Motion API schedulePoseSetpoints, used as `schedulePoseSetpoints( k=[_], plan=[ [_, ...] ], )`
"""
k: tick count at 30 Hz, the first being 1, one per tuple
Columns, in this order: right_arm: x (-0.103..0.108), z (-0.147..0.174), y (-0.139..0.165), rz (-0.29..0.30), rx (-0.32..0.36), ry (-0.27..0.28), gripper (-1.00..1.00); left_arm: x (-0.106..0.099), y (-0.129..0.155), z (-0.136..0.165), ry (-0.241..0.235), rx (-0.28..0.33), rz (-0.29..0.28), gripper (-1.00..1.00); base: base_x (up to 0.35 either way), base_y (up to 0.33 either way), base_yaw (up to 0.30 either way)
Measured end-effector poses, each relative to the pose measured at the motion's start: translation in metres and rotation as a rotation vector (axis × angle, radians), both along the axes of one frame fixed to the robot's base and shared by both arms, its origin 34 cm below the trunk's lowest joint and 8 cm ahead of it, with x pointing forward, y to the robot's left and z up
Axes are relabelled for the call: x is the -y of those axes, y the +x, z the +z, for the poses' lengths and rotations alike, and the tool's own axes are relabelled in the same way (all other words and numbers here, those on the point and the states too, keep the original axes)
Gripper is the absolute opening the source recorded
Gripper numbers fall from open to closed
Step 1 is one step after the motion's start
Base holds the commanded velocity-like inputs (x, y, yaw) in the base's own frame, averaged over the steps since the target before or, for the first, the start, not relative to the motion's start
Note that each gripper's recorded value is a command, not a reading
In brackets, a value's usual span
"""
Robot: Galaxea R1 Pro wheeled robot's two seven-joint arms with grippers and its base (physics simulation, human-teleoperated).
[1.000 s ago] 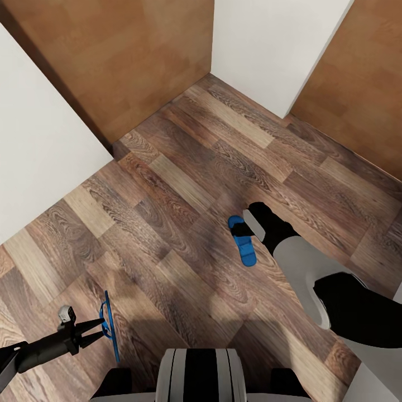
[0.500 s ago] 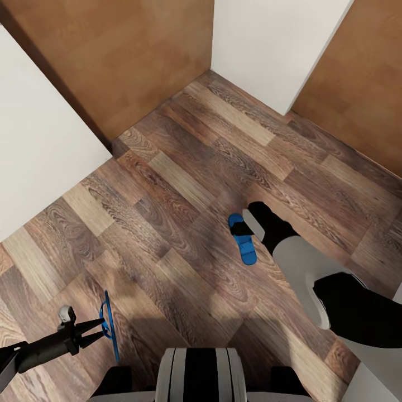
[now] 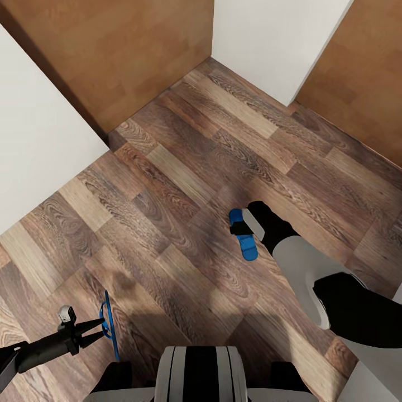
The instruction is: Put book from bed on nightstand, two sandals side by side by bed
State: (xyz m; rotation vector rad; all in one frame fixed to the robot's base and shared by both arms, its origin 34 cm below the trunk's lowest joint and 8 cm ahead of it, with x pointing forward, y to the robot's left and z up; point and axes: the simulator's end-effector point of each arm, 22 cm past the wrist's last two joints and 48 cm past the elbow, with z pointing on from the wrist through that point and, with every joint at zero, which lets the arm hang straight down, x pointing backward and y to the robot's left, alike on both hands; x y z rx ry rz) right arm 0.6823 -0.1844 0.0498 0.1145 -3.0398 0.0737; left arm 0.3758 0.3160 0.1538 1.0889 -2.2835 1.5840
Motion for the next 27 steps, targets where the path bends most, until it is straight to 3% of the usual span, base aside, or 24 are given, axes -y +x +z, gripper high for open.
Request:
schedulePoseSetpoints(
  k=[18, 27],
  plan=[
    [0.0, 0.0, 0.0, 0.0, 0.0, 0.001, 1.0, 0.0, 0.0, 0.0, 0.001, 0.0, -0.001, -1.0, 0.0, 0.0, 0.0],
    [0.0, -0.018, -0.013, 0.0, -0.028, 0.0, 1.0, 0.0, -0.01, -0.009, 0.001, -0.029, 0.0, -1.0, 0.0, 0.0, 0.0]
  ],
)
